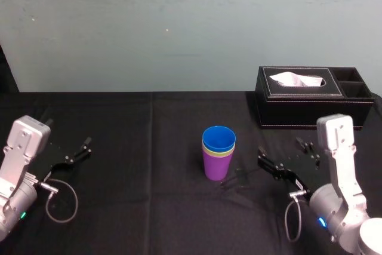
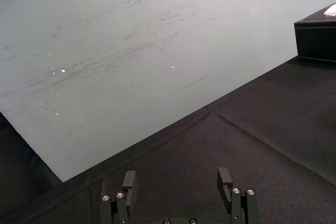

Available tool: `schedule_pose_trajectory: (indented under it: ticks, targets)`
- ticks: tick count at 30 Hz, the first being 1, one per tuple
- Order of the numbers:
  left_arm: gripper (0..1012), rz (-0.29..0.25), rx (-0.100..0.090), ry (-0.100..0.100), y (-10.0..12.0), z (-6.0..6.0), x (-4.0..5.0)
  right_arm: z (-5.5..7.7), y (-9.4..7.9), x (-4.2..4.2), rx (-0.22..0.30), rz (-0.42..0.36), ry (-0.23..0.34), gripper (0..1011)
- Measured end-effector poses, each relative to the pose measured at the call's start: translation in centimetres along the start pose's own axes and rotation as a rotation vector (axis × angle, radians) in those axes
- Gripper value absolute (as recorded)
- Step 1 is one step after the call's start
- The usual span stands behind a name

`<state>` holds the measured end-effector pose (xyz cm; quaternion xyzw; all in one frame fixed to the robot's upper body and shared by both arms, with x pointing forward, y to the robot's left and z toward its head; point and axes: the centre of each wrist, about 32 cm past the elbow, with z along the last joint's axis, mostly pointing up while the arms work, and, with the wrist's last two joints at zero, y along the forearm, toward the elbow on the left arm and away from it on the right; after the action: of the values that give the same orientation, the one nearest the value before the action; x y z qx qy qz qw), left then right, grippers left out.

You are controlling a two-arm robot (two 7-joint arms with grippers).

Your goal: Stack the three plastic cups sequentially using one hand.

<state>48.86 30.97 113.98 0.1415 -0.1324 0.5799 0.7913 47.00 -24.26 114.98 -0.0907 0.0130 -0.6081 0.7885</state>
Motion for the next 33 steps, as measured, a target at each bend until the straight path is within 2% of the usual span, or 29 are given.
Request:
schedule_pose_trajectory:
  ticks: [4,10,33]
  targets:
    - [1000,0.000,0.000,0.000,0.0,0.0,0.00,-1.3,-0.2,-0.24,-0.020,-0.029,-0.001,1004]
    - [1000,0.000,0.000,0.000,0.0,0.0,0.00,-2.2,0.0,-0.57,-0.034,-0.037,-0.010,1004]
    - [1000,0.000,0.000,0.000,0.0,0.0,0.00,-2.2,0.0,-0.59,-0.035,-0.036,-0.012,1004]
